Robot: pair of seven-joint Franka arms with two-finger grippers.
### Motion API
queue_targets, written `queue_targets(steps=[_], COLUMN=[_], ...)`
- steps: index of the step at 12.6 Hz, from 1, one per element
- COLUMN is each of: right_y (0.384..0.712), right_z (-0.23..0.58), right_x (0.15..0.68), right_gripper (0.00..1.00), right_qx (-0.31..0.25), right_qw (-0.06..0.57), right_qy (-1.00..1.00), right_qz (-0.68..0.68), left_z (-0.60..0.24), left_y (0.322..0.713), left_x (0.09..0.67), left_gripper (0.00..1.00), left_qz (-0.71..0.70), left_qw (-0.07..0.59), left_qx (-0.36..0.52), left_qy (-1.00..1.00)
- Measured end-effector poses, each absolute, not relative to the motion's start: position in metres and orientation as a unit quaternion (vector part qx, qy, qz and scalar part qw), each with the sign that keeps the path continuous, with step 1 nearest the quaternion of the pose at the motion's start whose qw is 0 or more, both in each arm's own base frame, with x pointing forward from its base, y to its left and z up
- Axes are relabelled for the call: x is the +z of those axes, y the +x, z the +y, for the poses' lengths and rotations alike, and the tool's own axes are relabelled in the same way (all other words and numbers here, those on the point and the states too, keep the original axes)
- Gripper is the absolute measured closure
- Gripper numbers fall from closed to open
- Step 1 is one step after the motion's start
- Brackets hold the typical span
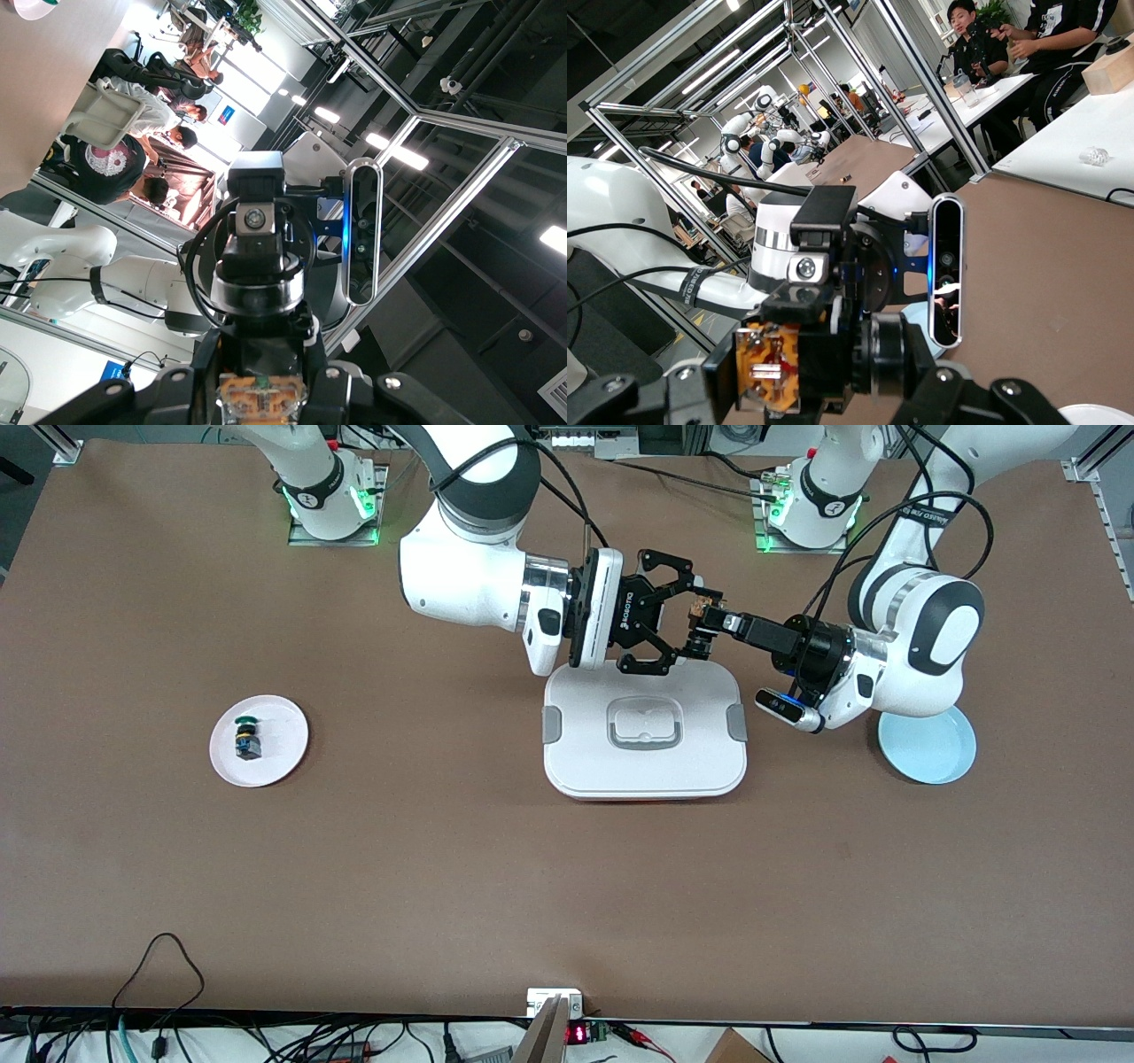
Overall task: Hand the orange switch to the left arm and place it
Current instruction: 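Grasp the switch with the left gripper beside the right gripper, then open the right gripper and withdraw it while the left gripper pulls away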
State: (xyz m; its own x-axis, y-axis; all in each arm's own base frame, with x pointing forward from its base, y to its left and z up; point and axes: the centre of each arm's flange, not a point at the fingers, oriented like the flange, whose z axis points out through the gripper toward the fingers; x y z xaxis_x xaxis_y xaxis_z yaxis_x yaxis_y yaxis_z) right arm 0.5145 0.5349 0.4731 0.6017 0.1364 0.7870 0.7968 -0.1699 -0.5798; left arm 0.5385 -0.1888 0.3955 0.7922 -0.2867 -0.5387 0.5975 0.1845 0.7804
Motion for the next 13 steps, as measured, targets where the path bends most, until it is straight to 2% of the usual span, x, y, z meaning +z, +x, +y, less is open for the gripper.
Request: queue_targets(steps=[1,2,4,8,10,13], right_y=[0.514,0.515,0.518,0.547,0.564,0.576], right_z=[0.535,0.534,0.532,0.491,0.443,0.362], right_x=[0.473,0.473,0.472,0.501,0.517,0.528], right_gripper=[0.27,0.20,0.00,0.00,0.00,0.00], right_qx=[-0.298,-0.298,-0.300,-0.336,-0.352,-0.337], right_qw=[0.553,0.552,0.551,0.532,0.517,0.503], right_qy=[-0.704,-0.705,-0.706,-0.710,-0.717,-0.722], right_qz=[-0.331,-0.330,-0.329,-0.317,-0.308,-0.335], left_z=[-0.189,-0.188,-0.182,-0.178,-0.173,-0.151], left_y=[0.538,0.539,0.542,0.546,0.553,0.567], left_x=[0.396,0.396,0.398,0.406,0.421,0.443], left_gripper=[0.59,0.59,0.59,0.59,0.59,0.59], left_qz=[0.137,0.138,0.141,0.130,0.099,0.049], left_qw=[0.757,0.758,0.759,0.754,0.718,0.639], left_qx=[-0.292,-0.292,-0.289,-0.285,-0.286,-0.269], left_qy=[0.568,0.567,0.566,0.578,0.627,0.719])
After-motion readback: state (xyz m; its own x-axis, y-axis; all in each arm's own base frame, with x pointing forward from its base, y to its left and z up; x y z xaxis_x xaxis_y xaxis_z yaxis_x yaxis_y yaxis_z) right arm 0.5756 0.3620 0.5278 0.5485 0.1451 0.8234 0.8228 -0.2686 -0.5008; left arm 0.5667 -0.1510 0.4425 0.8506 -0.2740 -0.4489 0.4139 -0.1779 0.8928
